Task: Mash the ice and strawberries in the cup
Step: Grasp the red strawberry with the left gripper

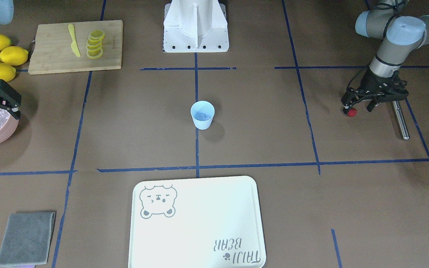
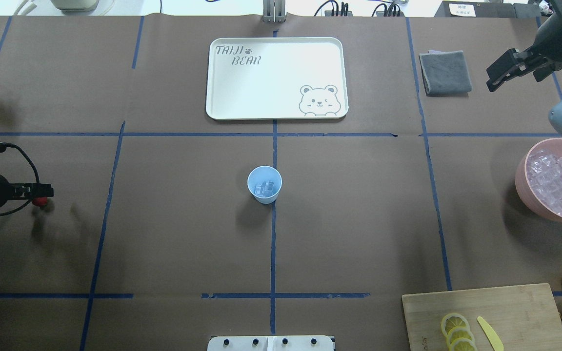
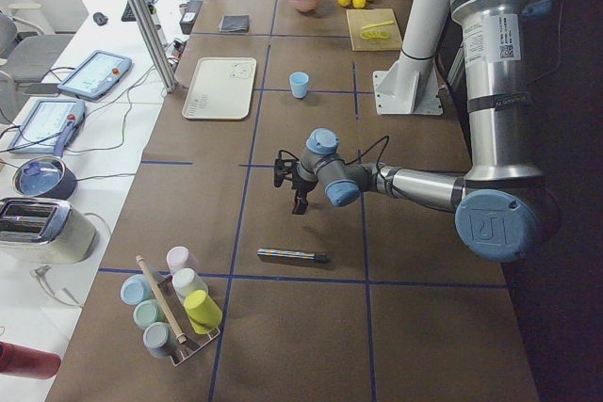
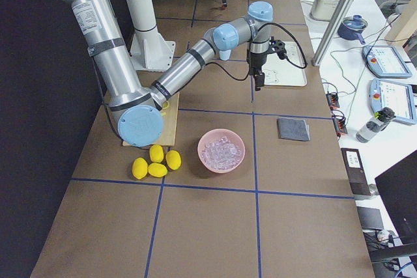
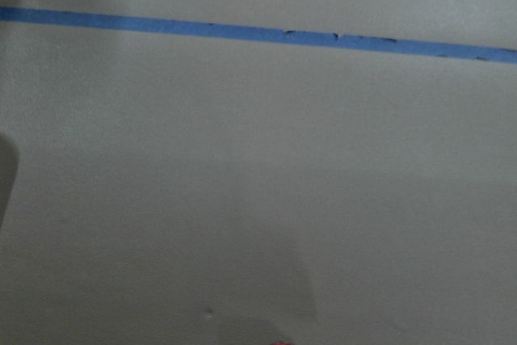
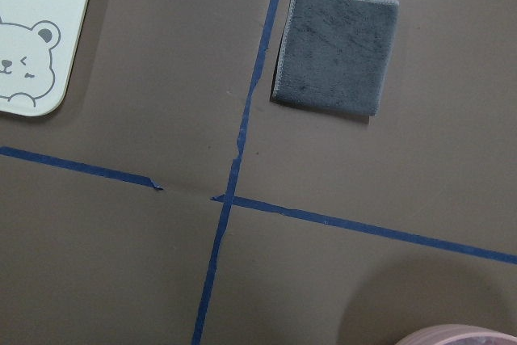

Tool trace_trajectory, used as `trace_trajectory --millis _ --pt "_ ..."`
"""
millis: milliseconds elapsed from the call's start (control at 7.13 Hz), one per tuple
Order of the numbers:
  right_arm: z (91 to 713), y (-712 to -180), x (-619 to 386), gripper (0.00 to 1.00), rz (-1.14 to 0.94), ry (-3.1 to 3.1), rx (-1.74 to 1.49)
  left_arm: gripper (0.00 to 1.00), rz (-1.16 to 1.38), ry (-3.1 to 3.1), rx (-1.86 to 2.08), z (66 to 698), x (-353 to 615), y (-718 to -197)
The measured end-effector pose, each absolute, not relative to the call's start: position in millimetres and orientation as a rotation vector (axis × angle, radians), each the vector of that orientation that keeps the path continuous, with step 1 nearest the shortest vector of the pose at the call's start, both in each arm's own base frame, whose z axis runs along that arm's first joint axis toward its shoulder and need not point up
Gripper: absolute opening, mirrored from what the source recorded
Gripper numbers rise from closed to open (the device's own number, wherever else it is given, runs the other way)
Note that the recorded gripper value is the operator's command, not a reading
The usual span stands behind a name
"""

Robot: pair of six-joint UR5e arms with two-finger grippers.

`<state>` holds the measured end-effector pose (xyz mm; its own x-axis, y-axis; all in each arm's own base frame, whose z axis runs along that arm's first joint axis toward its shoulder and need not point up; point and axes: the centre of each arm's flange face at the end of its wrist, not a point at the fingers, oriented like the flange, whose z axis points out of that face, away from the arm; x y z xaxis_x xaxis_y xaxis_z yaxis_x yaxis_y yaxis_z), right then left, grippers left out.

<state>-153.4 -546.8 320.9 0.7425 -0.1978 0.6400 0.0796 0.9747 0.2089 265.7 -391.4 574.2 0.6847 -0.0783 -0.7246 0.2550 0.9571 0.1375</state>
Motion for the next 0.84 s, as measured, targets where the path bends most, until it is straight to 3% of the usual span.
trace_trajectory --millis 841 --pt "317.5 -545.0 -152.9 0.99 -0.153 -0.729 0.174 0.65 -0.174 0.787 0.220 579.7 275.3 -387.3"
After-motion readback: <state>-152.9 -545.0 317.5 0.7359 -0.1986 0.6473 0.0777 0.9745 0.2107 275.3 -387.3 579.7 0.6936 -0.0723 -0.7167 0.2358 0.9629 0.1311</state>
